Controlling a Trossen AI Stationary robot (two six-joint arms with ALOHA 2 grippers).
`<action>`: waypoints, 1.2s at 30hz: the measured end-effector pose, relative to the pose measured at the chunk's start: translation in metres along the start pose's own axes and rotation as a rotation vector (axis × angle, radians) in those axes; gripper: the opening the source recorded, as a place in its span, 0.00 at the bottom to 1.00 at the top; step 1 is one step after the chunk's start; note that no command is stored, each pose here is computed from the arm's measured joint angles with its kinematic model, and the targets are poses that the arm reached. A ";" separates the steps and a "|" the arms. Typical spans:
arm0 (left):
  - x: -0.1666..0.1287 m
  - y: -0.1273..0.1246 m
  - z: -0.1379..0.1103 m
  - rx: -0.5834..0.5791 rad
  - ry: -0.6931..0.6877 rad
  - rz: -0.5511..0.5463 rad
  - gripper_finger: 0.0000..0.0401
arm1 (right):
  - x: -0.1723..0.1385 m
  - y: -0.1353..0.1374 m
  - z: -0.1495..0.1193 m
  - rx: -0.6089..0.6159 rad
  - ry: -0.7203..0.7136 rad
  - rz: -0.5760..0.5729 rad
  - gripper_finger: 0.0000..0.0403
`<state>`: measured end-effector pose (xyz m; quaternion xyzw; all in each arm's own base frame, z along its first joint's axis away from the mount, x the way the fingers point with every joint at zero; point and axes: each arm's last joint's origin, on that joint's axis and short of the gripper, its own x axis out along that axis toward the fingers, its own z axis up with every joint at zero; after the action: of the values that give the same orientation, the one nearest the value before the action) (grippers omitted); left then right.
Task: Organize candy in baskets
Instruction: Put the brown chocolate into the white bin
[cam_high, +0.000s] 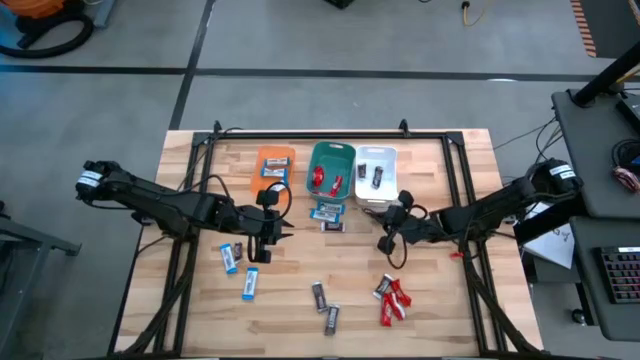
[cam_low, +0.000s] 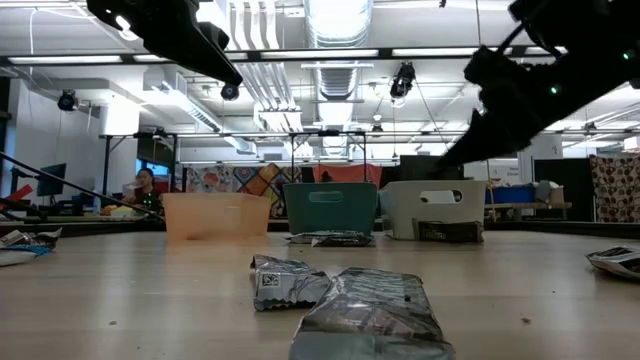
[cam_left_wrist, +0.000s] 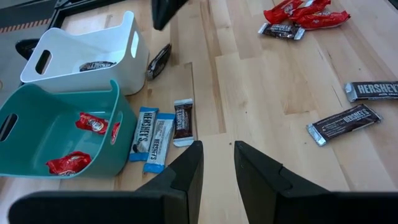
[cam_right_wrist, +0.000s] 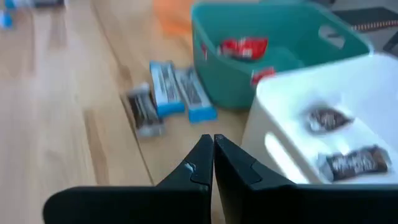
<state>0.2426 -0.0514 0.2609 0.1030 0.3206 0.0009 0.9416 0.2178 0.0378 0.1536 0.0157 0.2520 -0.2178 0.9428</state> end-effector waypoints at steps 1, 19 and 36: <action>0.000 0.000 0.000 0.000 0.000 0.000 0.19 | 0.000 0.001 -0.002 -0.007 0.014 0.002 0.02; 0.000 0.000 0.000 0.000 0.001 0.000 0.19 | -0.009 0.006 -0.030 -0.006 0.183 -0.059 0.19; 0.000 0.000 0.001 -0.005 -0.007 0.001 0.19 | 0.019 0.011 -0.066 0.034 0.254 -0.229 0.37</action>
<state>0.2430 -0.0513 0.2613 0.1010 0.3170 0.0017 0.9430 0.2061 0.0492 0.0860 0.0303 0.3654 -0.3241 0.8721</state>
